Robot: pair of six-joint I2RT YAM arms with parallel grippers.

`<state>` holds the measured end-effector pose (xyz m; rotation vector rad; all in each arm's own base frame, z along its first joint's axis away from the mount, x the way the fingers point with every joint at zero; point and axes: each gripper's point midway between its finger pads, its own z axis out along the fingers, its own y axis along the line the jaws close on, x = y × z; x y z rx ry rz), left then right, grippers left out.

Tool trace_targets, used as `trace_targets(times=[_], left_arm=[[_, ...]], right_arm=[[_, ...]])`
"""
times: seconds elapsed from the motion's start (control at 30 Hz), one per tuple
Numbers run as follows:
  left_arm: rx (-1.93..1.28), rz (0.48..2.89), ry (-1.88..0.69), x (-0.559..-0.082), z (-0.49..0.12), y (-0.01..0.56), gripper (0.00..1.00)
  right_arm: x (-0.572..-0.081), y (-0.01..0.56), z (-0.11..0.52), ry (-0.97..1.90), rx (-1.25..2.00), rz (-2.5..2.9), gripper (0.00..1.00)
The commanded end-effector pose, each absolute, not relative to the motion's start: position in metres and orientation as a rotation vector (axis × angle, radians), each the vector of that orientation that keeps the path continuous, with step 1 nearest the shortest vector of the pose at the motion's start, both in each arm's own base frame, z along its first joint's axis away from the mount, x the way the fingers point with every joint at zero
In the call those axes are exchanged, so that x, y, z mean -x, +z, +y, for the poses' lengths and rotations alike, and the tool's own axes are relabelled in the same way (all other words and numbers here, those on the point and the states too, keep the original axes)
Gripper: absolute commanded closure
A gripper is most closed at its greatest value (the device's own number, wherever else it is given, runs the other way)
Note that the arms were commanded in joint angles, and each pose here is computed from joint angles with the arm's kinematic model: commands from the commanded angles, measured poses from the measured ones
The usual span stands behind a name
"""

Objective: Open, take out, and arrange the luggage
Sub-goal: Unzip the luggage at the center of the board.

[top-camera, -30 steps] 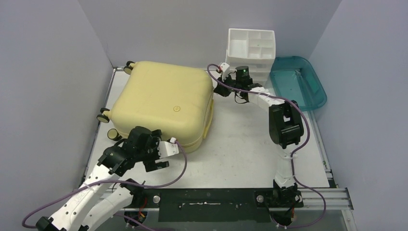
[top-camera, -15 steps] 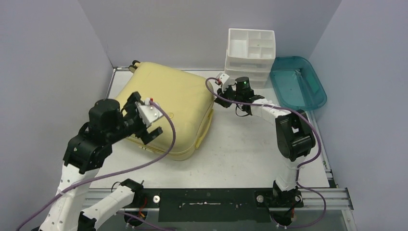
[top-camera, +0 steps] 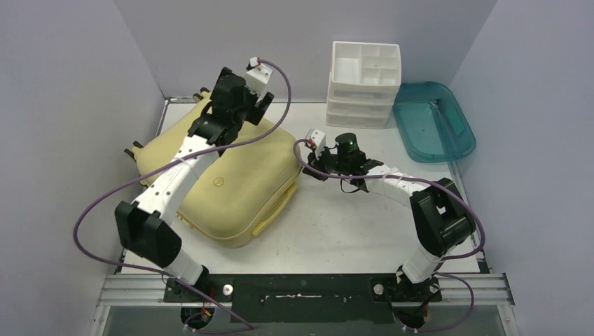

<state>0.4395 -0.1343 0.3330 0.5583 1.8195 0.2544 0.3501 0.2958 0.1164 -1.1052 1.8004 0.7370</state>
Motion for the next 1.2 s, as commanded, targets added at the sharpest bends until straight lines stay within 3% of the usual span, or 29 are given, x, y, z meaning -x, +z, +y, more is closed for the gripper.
trace_targets(times=[0.0,0.37,0.53,0.63,1.17], left_arm=[[-0.358,1.698,0.355,-0.484,-0.142,0.362,0.03],[-0.675,1.848,0.345,-0.489,-0.189,0.25,0.07],[-0.718,1.895,0.309,-0.481,-0.193,0.226,0.31],[-0.747,1.928,0.288,-0.475,-0.194,0.212,0.37],[-0.818,2.02,0.193,-0.447,-0.191,0.162,0.42]], right_arm=[[-0.322,0.129,0.314,0.872,1.138,1.732,1.0],[-0.367,0.123,0.296,0.726,1.059,1.817,1.0],[-0.395,0.139,0.278,0.604,1.013,1.78,1.0],[-0.407,0.147,0.275,0.575,1.001,1.75,1.0],[-0.444,0.152,0.287,0.773,0.887,1.734,1.0]])
